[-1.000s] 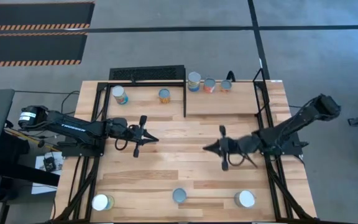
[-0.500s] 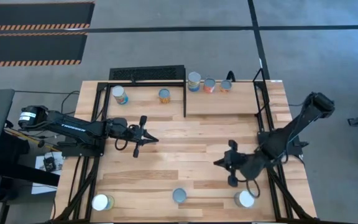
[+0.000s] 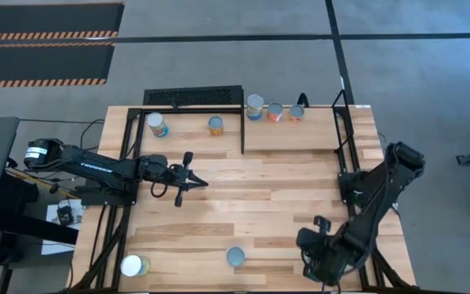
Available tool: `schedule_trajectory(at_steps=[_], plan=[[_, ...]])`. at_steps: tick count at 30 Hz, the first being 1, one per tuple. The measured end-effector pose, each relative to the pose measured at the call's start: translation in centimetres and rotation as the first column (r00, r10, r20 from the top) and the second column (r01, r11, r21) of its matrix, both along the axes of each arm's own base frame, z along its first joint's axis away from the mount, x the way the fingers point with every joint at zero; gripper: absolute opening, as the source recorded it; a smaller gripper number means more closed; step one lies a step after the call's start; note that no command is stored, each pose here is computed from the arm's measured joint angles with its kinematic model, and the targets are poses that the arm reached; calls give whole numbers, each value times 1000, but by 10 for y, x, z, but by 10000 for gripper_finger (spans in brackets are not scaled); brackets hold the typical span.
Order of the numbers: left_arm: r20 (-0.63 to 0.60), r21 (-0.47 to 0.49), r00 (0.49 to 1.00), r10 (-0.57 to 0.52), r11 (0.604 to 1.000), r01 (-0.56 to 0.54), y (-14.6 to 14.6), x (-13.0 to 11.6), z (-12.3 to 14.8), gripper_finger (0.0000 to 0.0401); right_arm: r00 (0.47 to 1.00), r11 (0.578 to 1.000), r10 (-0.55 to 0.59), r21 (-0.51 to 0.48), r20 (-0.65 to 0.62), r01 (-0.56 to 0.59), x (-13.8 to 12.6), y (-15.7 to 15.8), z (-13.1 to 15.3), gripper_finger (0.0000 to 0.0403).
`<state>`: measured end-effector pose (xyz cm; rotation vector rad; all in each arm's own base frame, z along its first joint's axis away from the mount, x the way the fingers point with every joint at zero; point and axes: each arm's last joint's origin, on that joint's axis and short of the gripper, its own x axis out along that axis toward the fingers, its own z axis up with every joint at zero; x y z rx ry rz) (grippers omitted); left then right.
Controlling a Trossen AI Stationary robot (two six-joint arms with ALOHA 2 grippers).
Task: Pick and place cans onto a shelf
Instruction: Put the top bottom canned tomatoes on the shelf
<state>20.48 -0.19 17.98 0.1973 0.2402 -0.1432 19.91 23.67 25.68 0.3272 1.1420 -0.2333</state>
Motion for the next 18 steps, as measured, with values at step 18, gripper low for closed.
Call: schedule_trajectory(at_steps=[18], plan=[[3, 21, 1000, 18, 1000, -18, 3, 0, 0, 2, 900, 931, -304, 103, -312, 350, 2, 23, 7, 125]])
